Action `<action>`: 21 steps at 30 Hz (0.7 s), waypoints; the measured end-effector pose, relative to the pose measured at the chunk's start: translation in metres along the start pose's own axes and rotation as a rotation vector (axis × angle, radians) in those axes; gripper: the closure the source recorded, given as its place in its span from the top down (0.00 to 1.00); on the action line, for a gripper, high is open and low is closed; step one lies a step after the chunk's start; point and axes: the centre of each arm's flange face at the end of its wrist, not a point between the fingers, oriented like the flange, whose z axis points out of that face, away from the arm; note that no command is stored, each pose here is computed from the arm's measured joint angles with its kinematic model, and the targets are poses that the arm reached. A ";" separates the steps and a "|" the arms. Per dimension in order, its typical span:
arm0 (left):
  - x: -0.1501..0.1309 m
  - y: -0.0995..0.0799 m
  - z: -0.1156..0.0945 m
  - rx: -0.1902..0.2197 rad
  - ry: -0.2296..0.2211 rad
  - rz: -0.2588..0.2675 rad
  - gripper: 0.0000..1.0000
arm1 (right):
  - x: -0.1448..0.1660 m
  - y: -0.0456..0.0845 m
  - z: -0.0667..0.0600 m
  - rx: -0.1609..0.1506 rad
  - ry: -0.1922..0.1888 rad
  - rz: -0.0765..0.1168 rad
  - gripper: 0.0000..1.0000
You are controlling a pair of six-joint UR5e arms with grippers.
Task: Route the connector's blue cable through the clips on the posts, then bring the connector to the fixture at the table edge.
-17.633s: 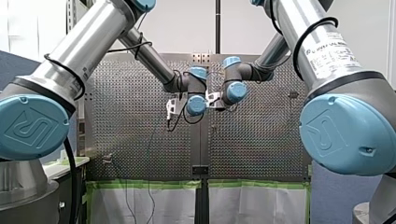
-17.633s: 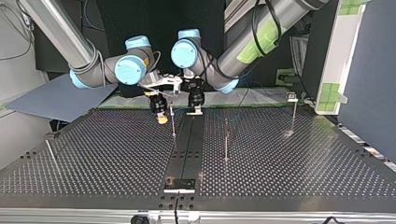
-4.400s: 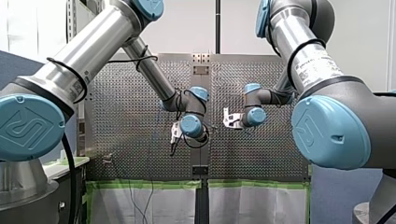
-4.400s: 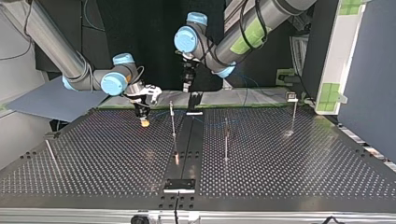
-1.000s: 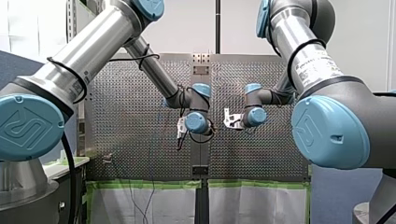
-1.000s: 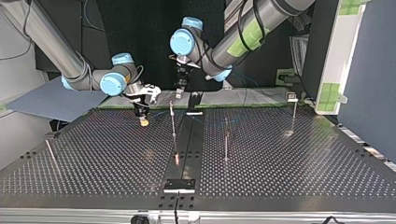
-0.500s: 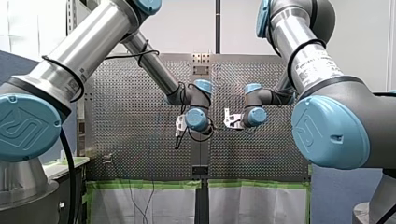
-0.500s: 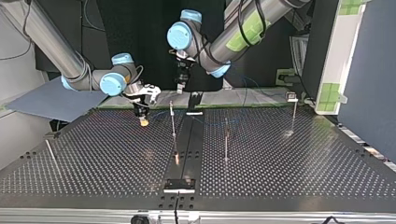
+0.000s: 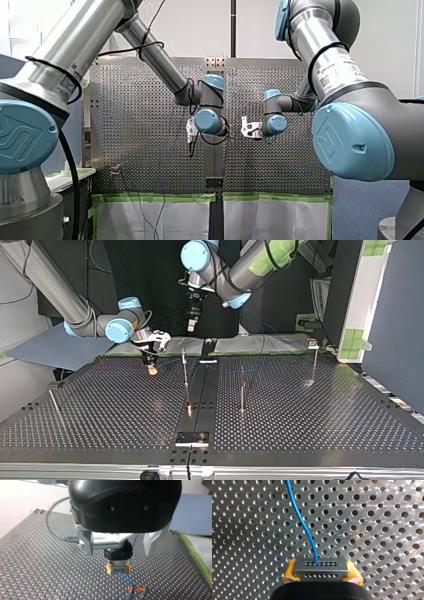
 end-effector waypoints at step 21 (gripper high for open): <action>-0.019 0.030 -0.076 0.005 0.045 -0.008 0.99 | -0.002 0.007 -0.002 -0.010 -0.025 0.005 0.02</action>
